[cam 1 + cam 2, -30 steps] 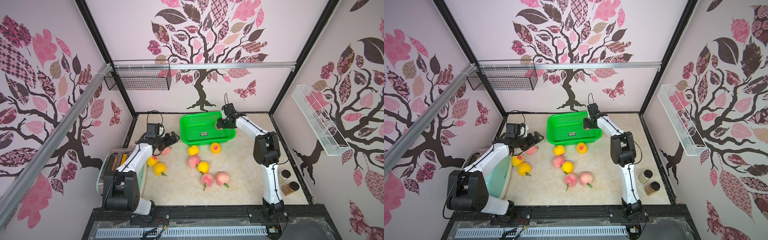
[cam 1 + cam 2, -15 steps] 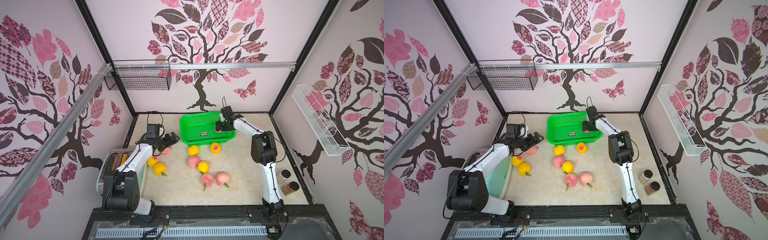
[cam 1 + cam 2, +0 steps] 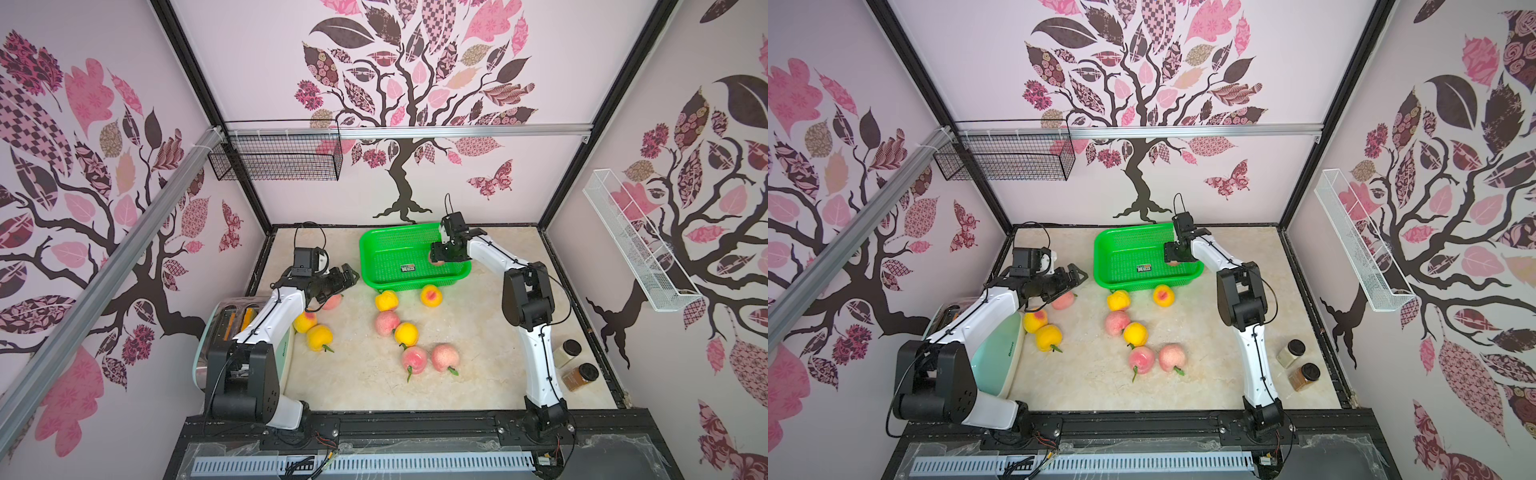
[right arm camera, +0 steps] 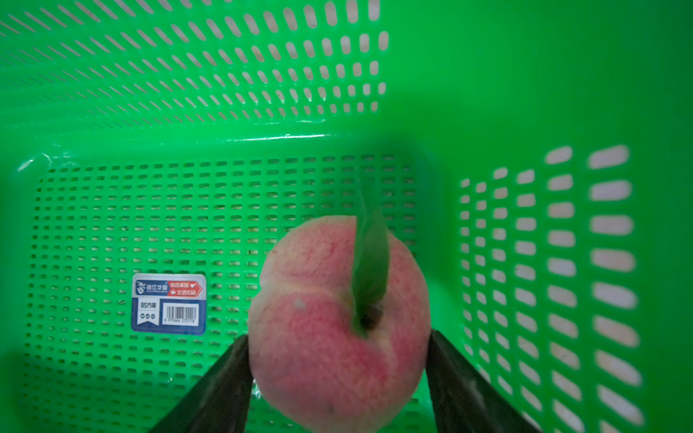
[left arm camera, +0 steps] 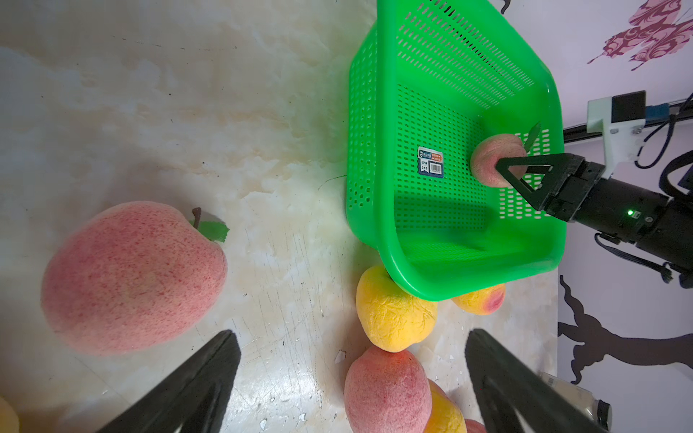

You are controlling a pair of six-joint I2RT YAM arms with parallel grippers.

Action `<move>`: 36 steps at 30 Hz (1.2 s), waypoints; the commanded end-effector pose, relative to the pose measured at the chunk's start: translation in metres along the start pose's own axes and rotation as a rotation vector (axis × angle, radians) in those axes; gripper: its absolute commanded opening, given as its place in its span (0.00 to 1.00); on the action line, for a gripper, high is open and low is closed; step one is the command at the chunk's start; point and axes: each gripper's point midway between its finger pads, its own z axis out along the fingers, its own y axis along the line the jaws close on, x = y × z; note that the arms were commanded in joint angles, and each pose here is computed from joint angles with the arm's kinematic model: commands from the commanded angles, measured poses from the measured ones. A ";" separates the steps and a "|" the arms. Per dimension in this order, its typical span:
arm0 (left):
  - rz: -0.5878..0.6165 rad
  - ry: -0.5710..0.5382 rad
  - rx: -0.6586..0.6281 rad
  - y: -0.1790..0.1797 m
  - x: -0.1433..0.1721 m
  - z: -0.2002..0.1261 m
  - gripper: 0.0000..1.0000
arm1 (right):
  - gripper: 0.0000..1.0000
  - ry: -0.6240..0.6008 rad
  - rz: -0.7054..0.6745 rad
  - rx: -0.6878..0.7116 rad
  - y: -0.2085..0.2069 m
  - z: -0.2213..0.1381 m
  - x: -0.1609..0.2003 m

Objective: Put the peaches into the basket
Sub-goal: Place the peach in the basket, then pick up the peach from the center of the board.

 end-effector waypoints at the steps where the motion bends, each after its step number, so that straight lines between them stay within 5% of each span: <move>1: 0.015 -0.008 0.010 -0.003 0.000 -0.003 0.98 | 0.75 -0.015 0.009 -0.001 0.002 -0.007 -0.007; 10: 0.017 -0.009 0.018 -0.005 -0.001 -0.004 0.98 | 0.84 -0.056 0.000 -0.020 0.009 -0.034 -0.023; 20: 0.012 -0.002 0.038 -0.009 0.001 -0.004 0.98 | 0.85 -0.184 -0.014 -0.060 0.019 -0.111 -0.047; 36: 0.055 0.141 0.032 -0.016 0.061 0.001 0.96 | 0.80 -0.232 0.000 -0.153 0.014 -0.173 0.043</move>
